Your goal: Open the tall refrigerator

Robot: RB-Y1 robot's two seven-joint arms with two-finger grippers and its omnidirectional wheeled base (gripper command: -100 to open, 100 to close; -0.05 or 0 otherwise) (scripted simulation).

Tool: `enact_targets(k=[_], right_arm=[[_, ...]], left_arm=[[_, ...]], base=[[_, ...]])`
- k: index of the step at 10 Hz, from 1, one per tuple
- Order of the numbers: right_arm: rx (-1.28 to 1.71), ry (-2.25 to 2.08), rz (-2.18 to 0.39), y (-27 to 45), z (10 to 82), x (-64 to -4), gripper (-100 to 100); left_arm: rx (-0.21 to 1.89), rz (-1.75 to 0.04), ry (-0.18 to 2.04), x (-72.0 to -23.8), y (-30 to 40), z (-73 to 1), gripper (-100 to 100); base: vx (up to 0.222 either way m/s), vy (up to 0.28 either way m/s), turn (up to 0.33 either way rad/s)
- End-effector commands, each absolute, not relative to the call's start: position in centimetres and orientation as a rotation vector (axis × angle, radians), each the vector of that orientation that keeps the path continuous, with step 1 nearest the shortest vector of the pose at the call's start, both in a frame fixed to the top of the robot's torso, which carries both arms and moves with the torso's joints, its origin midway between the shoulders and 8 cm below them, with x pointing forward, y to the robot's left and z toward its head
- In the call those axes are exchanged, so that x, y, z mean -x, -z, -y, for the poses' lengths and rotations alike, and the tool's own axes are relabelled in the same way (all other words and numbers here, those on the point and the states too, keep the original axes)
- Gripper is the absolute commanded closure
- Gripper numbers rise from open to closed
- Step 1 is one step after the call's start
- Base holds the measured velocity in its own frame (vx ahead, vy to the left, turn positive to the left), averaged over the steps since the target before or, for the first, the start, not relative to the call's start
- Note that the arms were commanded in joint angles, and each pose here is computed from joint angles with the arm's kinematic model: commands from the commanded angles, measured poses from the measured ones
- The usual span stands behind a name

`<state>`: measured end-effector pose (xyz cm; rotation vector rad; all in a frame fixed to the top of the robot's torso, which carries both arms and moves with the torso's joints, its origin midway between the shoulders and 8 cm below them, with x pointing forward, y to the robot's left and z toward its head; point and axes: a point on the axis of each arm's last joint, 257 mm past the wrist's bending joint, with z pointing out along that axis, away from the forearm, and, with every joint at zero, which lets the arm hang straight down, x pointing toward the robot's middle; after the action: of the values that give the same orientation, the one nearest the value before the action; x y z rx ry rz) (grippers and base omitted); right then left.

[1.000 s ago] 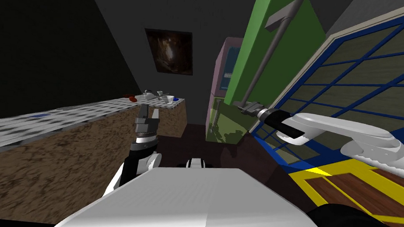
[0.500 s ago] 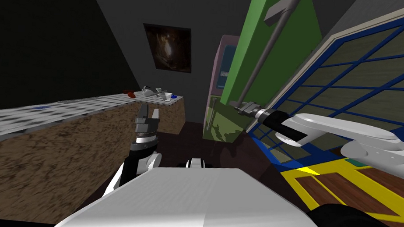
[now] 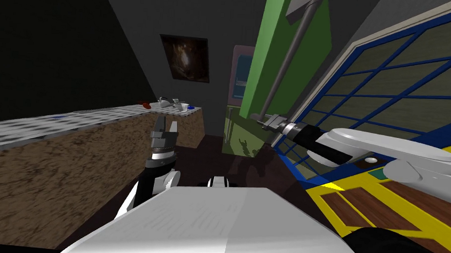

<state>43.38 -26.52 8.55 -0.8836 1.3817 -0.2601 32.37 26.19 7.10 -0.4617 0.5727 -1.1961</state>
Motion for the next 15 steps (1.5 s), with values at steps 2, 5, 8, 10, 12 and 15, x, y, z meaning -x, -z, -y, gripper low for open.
enact_targets(k=[2,5,8,10,12,15], right_arm=[[0.913,0.223,-1.34,-9.2,24.4,-42.3,100],[0.961,0.168,-1.302,-9.3,21.8,-40.7,100],[1.004,0.111,-1.28,-8.8,19.8,-39.3,100],[1.018,0.092,-1.266,-8.9,19.1,-38.8,100],[1.033,0.073,-1.251,-9.0,18.5,-38.2,100],[1.061,0.036,-1.22,-9.2,17.1,-37.0,100]], left_arm=[[0.462,-0.573,1.196,-32.4,-7.1,-26.2,0],[0.462,-0.573,1.196,-32.4,-7.1,-26.2,0],[0.462,-0.573,1.196,-32.4,-7.1,-26.2,0],[0.462,-0.573,1.196,-32.4,-7.1,-26.2,0],[0.462,-0.573,1.196,-32.4,-7.1,-26.2,0],[0.462,-0.573,1.196,-32.4,-7.1,-26.2,0]], base=[[-0.134,-0.237,0.024],[-0.108,-0.267,0.033],[-0.079,-0.167,0.074],[-0.029,-0.24,0.069],[-0.059,-0.239,0.091],[-0.11,-0.251,0.08]])
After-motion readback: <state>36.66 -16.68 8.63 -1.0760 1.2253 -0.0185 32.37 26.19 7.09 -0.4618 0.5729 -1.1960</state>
